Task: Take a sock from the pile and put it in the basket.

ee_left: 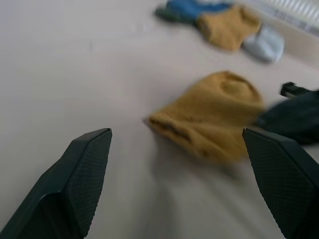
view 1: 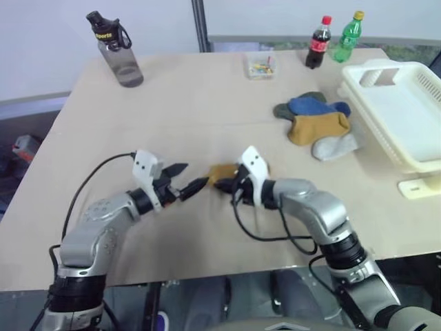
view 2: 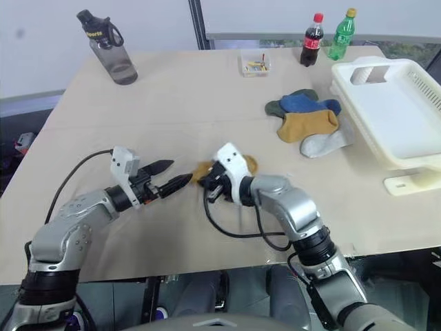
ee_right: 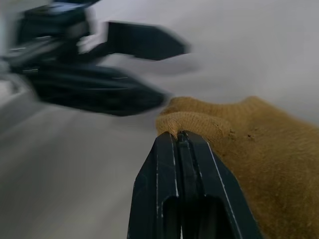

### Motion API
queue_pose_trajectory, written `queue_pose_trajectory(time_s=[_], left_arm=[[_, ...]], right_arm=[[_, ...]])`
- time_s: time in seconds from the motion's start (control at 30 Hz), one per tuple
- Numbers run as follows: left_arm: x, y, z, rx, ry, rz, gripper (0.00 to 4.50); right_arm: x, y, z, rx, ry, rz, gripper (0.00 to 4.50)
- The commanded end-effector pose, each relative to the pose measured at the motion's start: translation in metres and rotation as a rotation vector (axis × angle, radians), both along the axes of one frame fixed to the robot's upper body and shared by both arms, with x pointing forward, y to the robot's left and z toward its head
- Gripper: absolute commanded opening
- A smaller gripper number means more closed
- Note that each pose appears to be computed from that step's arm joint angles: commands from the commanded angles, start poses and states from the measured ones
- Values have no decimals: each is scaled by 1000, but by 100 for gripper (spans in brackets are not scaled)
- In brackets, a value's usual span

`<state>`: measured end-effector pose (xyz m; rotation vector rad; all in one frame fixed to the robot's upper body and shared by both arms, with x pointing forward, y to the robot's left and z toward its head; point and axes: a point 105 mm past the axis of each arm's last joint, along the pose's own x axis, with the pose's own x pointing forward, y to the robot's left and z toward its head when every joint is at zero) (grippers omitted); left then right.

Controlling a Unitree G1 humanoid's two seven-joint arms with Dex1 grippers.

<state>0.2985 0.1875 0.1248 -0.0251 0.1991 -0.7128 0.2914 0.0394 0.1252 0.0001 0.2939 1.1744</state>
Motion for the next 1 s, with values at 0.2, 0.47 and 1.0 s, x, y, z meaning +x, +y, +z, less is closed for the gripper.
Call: queue_pose_trajectory(time_s=[0.2, 0.47, 1.0], left_arm=[[-11, -3, -7, -16, 102, -49, 450], [3, -18, -25, 49, 108, 7, 450], [-4, -1, -36, 83, 92, -12, 8]], right_arm=[[-4, -26, 34, 63, -169, -39, 255], [31, -77, 24, -78, -264, -295, 255], [12, -82, -18, -232, -173, -256, 0]])
